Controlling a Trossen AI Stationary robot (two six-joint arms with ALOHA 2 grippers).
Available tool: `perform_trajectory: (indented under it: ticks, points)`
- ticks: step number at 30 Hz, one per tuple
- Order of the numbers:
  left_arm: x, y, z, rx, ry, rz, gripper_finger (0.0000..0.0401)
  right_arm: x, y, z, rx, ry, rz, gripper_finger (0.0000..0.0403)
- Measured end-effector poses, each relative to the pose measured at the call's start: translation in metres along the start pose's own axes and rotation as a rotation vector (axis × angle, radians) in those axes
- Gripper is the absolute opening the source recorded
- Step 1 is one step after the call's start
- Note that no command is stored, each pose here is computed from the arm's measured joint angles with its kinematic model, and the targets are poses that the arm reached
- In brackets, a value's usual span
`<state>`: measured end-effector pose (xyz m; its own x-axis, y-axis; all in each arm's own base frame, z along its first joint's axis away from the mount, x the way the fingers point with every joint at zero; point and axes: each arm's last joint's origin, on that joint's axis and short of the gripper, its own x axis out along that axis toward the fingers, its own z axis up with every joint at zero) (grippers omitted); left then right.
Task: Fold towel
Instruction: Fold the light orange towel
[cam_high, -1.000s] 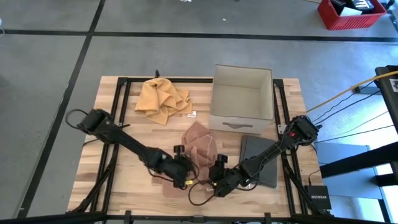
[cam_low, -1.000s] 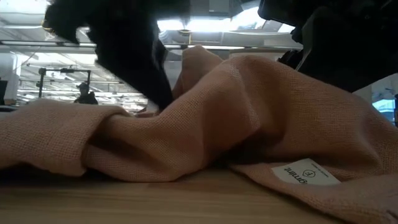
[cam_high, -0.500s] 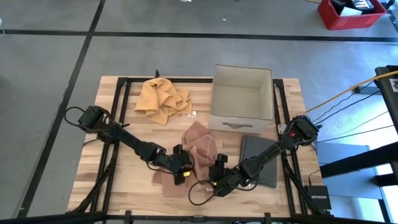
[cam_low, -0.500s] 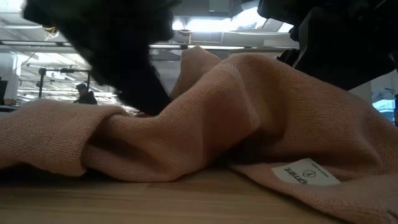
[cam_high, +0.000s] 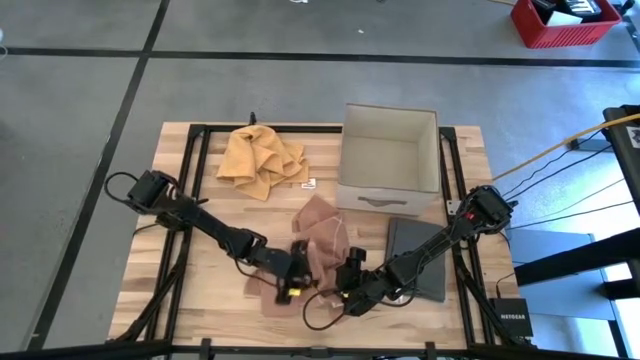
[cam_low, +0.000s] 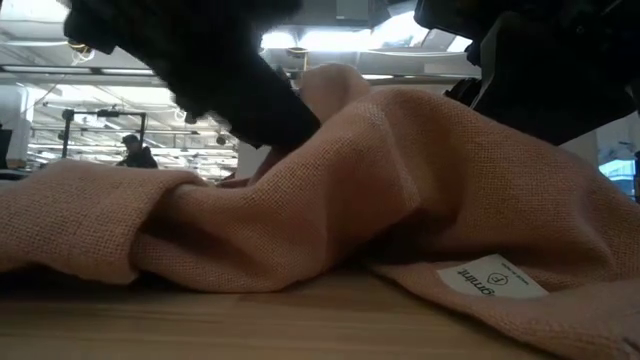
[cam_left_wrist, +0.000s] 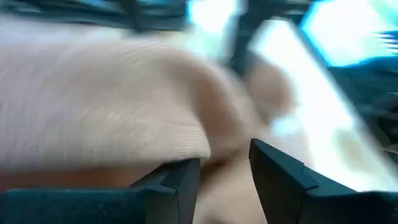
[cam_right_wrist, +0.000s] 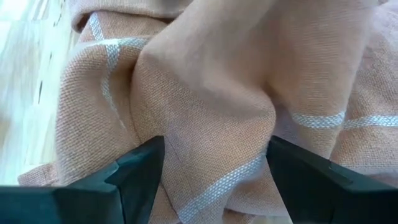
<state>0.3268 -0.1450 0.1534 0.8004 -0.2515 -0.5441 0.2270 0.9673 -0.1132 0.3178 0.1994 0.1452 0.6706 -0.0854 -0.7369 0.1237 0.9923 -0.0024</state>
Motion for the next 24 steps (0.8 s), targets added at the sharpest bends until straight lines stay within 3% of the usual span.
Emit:
perform_trajectory:
  ticks: [4, 6, 9, 13, 20, 24]
  points:
    - [-0.001, -0.010, 0.008, -0.025, -0.069, -0.149, 0.0131, 0.000, 0.000, 0.000, 0.000, 0.000, 0.000, 0.0282]
    - [-0.002, -0.011, 0.012, -0.025, -0.113, -0.162, 0.0131, 0.000, 0.000, 0.000, -0.001, 0.000, 0.000, 0.0282]
    - [-0.001, -0.008, 0.012, -0.032, -0.115, -0.103, 0.0131, 0.000, 0.000, 0.000, -0.001, 0.000, 0.000, 0.0282]
    - [0.000, -0.001, 0.000, -0.079, 0.007, -0.036, 0.0131, 0.000, 0.000, 0.000, -0.001, 0.001, 0.000, 0.0282]
    - [0.004, 0.000, -0.009, -0.098, 0.064, -0.001, 0.0130, 0.000, 0.000, 0.000, -0.001, 0.001, -0.001, 0.0282]
    - [0.004, -0.001, -0.009, -0.101, 0.060, -0.002, 0.0099, 0.000, 0.000, 0.000, 0.000, 0.000, 0.000, 0.0282]
